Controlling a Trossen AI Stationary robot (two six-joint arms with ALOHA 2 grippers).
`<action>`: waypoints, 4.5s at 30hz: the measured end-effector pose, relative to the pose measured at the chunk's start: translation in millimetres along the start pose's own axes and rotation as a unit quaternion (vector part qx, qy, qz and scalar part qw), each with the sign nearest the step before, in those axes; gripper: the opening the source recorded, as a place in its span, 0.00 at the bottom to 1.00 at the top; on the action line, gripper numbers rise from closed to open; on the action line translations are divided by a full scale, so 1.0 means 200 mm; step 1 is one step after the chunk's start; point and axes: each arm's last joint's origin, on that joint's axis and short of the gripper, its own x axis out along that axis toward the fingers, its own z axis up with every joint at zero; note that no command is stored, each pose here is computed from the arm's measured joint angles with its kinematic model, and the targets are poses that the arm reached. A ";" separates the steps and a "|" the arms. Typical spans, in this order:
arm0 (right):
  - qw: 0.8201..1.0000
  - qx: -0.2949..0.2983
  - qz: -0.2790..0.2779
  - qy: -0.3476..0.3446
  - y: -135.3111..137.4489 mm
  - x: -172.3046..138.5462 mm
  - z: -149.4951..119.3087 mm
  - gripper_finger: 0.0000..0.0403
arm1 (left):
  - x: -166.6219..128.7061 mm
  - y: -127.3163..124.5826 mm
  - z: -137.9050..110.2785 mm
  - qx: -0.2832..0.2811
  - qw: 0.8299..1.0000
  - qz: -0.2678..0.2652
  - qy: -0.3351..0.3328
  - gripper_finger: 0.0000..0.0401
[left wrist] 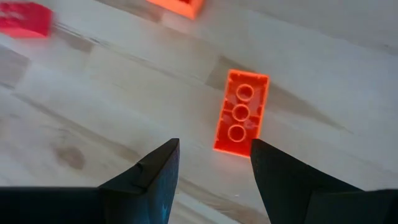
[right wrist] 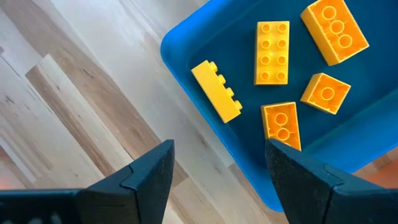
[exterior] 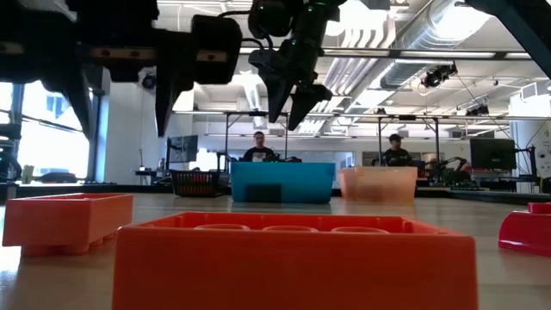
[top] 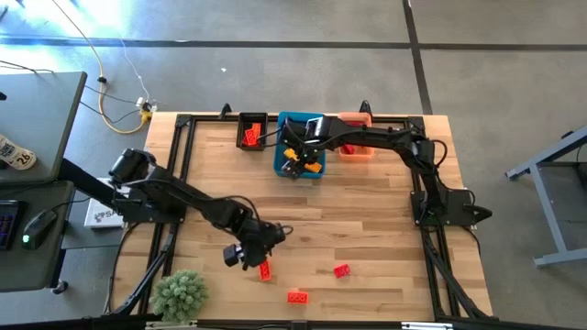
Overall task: Sort & place blocks by color
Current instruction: Put the orange game piece into the black bin
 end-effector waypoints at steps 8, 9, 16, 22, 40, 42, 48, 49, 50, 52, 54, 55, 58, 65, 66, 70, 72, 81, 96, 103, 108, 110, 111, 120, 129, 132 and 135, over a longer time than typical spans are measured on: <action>1.000 -0.010 -0.017 -0.008 0.03 0.00 -0.02 0.59 | 0.09 -0.02 0.04 0.014 1.000 -0.015 0.024 0.46; 1.000 -0.010 -0.017 -0.009 0.03 0.00 -0.02 0.59 | 0.09 -0.02 0.05 0.016 1.000 -0.012 0.020 0.46; 1.000 0.001 -0.018 -0.010 0.04 0.00 -0.02 0.59 | 0.09 -0.02 0.05 0.020 0.999 -0.011 0.023 0.46; 1.000 0.003 -0.019 -0.011 0.04 0.00 -0.02 0.59 | 0.14 -0.04 0.05 0.026 0.999 -0.025 0.030 0.46; 1.000 0.013 -0.018 -0.012 0.04 0.00 -0.02 0.59 | 0.21 -0.07 0.05 0.037 0.997 -0.020 0.058 0.46; 1.000 0.013 -0.018 -0.012 0.04 0.00 -0.02 0.59 | 0.24 -0.07 0.03 0.035 0.997 -0.028 0.068 0.46; 1.000 0.013 -0.018 -0.012 0.04 0.00 -0.02 0.59 | 0.29 -0.07 0.01 0.033 0.996 -0.024 0.084 0.46; 1.000 0.012 -0.018 -0.012 0.04 0.00 -0.02 0.59 | 0.29 -0.07 0.01 0.033 0.996 -0.023 0.085 0.46; 1.000 0.012 -0.018 -0.012 0.04 0.00 -0.02 0.59 | 0.29 -0.07 0.01 0.033 0.996 -0.019 0.086 0.46; 1.000 0.012 -0.018 -0.012 0.04 0.00 -0.02 0.59 | 0.29 -0.07 0.01 0.031 0.995 -0.014 0.090 0.45; 1.000 0.011 -0.018 -0.012 0.04 0.00 -0.02 0.59 | 0.29 -0.07 0.01 0.026 0.995 -0.014 0.092 0.42; 1.000 0.011 -0.018 -0.012 0.04 0.00 -0.02 0.59 | 0.29 -0.07 0.01 0.021 0.995 -0.015 0.093 0.40; 1.000 0.011 -0.018 -0.012 0.04 0.00 -0.02 0.59 | 0.29 -0.07 0.01 0.012 0.996 -0.012 0.093 0.30; 0.999 0.013 -0.042 -0.024 0.02 0.00 -0.01 0.59 | 0.28 -0.05 0.00 -0.031 0.995 -0.007 0.095 0.28; 0.999 0.009 -0.044 -0.024 0.01 0.00 0.00 0.59 | 0.28 -0.05 0.00 -0.042 0.994 -0.007 0.098 0.28; 0.999 -0.001 -0.049 -0.023 -0.03 0.00 0.02 0.59 | 0.24 -0.02 -0.04 -0.097 0.989 0.006 0.111 0.28; 0.998 -0.004 -0.051 -0.022 -0.06 0.00 0.03 0.59 | 0.21 0.01 -0.05 -0.116 0.987 0.018 0.110 0.28; 0.998 -0.043 -0.054 0.005 -0.20 0.00 0.06 0.59 | 0.05 0.13 -0.18 -0.215 0.965 0.061 0.137 0.28; 0.992 -0.101 -0.065 0.049 -0.47 -0.01 0.11 0.59 | -0.35 0.34 -0.51 -0.410 0.875 0.205 0.156 0.28; 0.992 -0.097 -0.069 0.043 -0.55 -0.01 0.13 0.59 | -0.52 0.41 -0.73 -0.498 0.802 0.281 0.173 0.28; 0.991 -0.106 -0.069 0.041 -0.58 -0.01 0.14 0.59 | -0.61 0.43 -0.91 -0.565 0.740 0.315 0.185 0.28; 0.991 -0.105 -0.070 0.040 -0.58 -0.01 0.14 0.59 | -0.65 0.44 -0.97 -0.590 0.713 0.332 0.185 0.28; 0.991 -0.105 -0.070 0.040 -0.58 -0.01 0.14 0.59 | -0.67 0.44 -1.01 -0.601 0.698 0.344 0.183 0.28; 0.995 -0.071 -0.069 0.023 -0.58 -0.01 0.15 0.59 | -0.82 0.44 -1.25 -0.700 0.569 0.404 0.150 0.28; 0.999 0.001 -0.045 0.007 -0.56 -0.01 0.17 0.59 | -0.90 0.40 -1.39 -0.765 0.480 0.416 0.109 0.28; 0.999 0.022 -0.030 0.009 -0.54 -0.01 0.16 0.59 | -0.91 0.39 -1.41 -0.771 0.469 0.417 0.107 0.28; 0.999 0.031 -0.022 0.011 -0.49 -0.01 0.15 0.59 | -0.90 0.39 -1.44 -0.777 0.465 0.410 0.113 0.28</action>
